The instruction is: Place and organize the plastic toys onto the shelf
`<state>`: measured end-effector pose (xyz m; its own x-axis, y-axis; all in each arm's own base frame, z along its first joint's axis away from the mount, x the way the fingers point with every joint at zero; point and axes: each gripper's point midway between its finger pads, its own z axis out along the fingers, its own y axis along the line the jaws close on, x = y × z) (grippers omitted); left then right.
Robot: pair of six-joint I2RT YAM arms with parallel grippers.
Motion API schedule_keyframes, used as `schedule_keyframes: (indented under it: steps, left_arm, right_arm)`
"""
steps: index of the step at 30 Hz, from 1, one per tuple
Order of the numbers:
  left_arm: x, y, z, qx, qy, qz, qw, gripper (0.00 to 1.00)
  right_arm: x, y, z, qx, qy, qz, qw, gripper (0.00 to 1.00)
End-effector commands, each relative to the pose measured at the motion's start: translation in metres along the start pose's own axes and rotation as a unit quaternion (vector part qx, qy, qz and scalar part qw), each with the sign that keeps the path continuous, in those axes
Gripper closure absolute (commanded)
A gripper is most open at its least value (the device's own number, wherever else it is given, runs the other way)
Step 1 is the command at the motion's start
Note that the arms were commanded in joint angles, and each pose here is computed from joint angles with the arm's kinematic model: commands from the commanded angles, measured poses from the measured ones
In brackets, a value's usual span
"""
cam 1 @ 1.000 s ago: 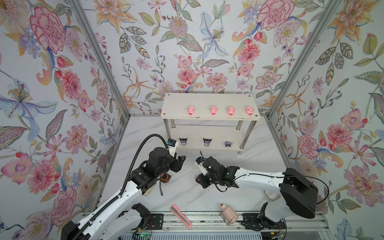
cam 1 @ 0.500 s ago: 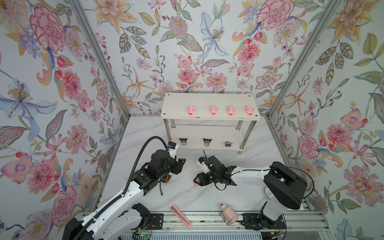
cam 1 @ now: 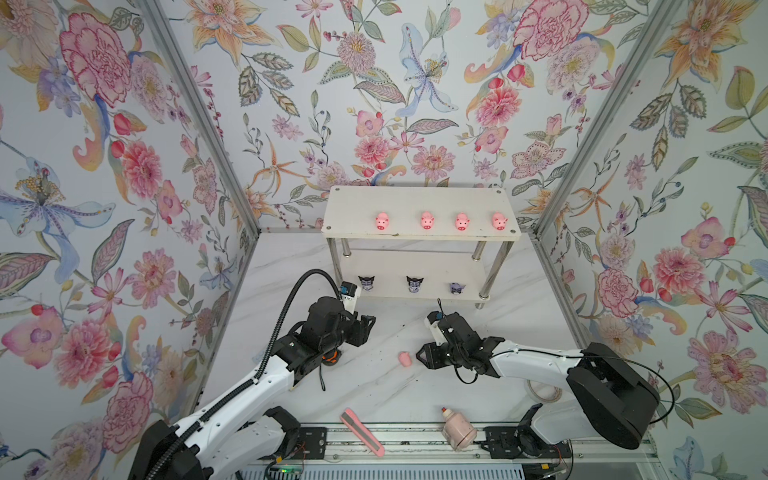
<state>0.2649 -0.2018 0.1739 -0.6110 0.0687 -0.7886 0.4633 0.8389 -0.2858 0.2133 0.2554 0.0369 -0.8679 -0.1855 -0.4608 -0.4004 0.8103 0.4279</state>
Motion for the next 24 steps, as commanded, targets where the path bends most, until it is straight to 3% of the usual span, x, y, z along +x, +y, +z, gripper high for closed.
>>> schedule_keyframes:
  steps: [1, 3, 4, 13, 24]
  left_arm:
    - [0.008, -0.006, 0.004, 0.017, 0.011, -0.005, 1.0, 0.42]
    - [0.012, -0.006, 0.004, 0.015, 0.014, -0.007, 1.0, 0.43]
    - [0.013, -0.005, 0.004, 0.012, 0.014, -0.009, 1.0, 0.43]
    - [0.012, -0.002, 0.001, 0.001, 0.014, -0.009, 1.0, 0.43]
    - [0.003, 0.004, -0.004, -0.022, 0.01, 0.001, 1.0, 0.42]
  right_arm:
    - [0.003, -0.004, -0.006, 0.012, 0.001, -0.011, 1.0, 0.84]
    - [0.005, -0.001, -0.004, 0.012, 0.004, -0.017, 1.0, 0.99]
    - [0.007, -0.002, -0.002, 0.014, 0.009, -0.02, 1.0, 1.0]
    - [0.011, 0.018, 0.028, 0.002, 0.028, -0.043, 0.999, 1.0]
    - [0.022, 0.111, 0.066, -0.1, 0.067, -0.085, 0.989, 1.0]
